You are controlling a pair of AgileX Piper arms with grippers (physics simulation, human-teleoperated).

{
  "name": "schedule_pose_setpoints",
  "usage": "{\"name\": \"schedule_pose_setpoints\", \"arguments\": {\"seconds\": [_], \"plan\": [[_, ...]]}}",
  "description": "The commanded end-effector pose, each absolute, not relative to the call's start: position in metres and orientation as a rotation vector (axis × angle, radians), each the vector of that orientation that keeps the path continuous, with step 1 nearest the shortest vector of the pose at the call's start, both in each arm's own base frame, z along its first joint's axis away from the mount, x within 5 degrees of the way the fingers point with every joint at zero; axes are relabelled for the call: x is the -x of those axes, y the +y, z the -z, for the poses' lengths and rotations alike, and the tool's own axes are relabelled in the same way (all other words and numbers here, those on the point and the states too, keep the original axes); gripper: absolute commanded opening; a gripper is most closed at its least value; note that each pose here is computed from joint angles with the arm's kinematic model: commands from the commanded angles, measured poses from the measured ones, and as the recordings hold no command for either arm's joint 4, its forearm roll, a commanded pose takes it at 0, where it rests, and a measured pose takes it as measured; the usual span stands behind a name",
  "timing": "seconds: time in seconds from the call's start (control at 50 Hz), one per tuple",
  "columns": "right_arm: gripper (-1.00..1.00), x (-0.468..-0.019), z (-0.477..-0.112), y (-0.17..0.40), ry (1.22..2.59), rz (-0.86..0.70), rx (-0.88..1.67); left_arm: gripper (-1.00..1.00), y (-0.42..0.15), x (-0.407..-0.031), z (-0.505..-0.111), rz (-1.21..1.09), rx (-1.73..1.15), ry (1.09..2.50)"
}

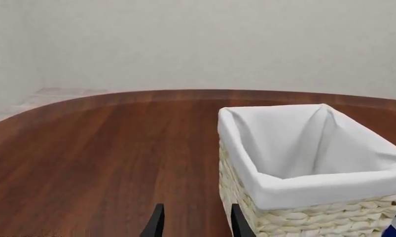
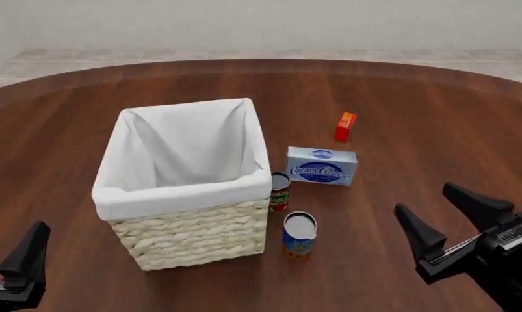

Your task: Pick up the alphabet soup and put it in the basket.

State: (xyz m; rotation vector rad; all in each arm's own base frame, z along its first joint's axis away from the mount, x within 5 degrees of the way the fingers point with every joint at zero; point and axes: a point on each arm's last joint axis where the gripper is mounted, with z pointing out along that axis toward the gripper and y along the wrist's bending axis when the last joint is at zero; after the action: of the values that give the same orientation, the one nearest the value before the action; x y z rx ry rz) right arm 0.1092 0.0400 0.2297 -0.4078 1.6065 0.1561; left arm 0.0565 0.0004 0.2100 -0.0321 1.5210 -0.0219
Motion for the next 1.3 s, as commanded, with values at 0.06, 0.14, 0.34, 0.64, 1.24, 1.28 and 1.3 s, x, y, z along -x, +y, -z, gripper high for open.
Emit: {"name": "schedule_pose_setpoints", "arguments": {"seconds": [0.06,0.14,0.34,0.64,1.24,1.28,1.3], "plan": [[1.0,-0.125,-0.229,0.052,1.63,-0.182,0.462,1.0,0.001,-0.057,-0.209,0.022,0.037,1.526],[1.0,-0.127,-0.227,0.054,1.637,-0.184,0.469,1.0,0.001,-0.057,-0.209,0.021,0.038,1.526],[1.0,-0.132,-0.228,0.059,1.648,-0.199,0.49,1.0,0.001,-0.057,-0.209,0.023,0.039,1.531],[1.0,-0.141,-0.228,0.071,1.659,-0.241,0.518,1.0,0.001,-0.057,-0.209,0.018,0.043,1.534],[1.0,-0.157,-0.208,0.103,1.681,-0.341,0.604,1.0,0.002,-0.057,-0.208,0.001,0.063,1.536],[1.0,-0.158,-0.205,0.106,1.684,-0.348,0.614,1.0,0.002,-0.057,-0.208,0.002,0.063,1.536],[1.0,-0.158,-0.204,0.107,1.685,-0.351,0.618,1.0,0.002,-0.057,-0.208,0.002,0.064,1.536]]}}
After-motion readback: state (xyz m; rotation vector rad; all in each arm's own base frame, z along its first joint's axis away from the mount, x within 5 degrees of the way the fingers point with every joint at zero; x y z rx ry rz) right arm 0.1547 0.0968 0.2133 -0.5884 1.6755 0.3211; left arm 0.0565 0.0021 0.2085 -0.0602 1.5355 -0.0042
